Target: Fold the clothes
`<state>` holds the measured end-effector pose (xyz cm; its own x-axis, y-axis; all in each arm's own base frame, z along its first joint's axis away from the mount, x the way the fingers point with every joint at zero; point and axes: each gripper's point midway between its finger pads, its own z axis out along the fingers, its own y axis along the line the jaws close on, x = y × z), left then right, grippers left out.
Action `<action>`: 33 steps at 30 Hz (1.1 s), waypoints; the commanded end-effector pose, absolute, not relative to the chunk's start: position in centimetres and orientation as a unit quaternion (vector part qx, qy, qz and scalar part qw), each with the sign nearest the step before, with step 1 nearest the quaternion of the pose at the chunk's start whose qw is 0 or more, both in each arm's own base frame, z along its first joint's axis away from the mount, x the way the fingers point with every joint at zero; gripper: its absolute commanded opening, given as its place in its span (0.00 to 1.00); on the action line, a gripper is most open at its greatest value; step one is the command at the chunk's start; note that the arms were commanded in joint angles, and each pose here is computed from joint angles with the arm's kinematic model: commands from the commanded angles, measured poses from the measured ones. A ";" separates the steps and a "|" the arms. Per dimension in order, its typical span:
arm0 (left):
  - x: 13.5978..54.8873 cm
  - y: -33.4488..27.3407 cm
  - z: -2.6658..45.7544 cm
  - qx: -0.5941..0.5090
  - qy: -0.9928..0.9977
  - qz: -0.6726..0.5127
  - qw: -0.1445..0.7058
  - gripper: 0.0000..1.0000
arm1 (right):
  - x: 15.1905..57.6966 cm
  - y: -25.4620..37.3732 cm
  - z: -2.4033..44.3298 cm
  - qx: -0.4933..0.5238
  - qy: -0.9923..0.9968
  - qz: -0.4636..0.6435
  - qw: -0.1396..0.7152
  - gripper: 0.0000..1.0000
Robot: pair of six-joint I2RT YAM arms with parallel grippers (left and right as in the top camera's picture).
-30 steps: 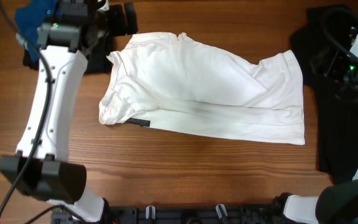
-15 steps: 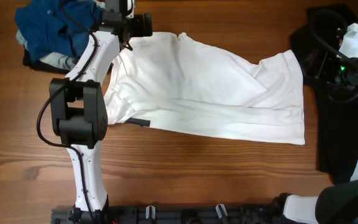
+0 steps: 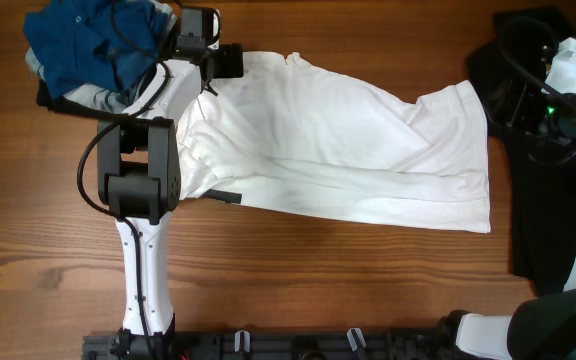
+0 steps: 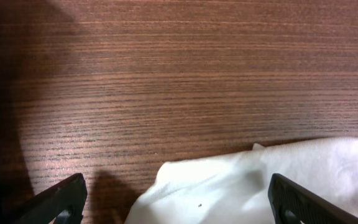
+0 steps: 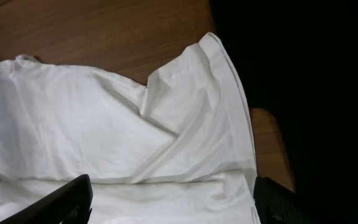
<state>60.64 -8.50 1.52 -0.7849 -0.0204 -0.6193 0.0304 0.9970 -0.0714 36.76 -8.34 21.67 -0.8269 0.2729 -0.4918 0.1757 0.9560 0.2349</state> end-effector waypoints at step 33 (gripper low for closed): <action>60.3 -11.4 18.2 0.000 0.890 -0.028 0.454 0.04 | 36.9 -8.4 21.5 0.112 0.954 0.085 0.265 0.77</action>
<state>61.20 -12.25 15.47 -0.5976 -0.0051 -0.8018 0.0560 0.9973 -0.0481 36.62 -8.35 21.57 -0.8302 0.2741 -0.4854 0.1790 0.9557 0.2336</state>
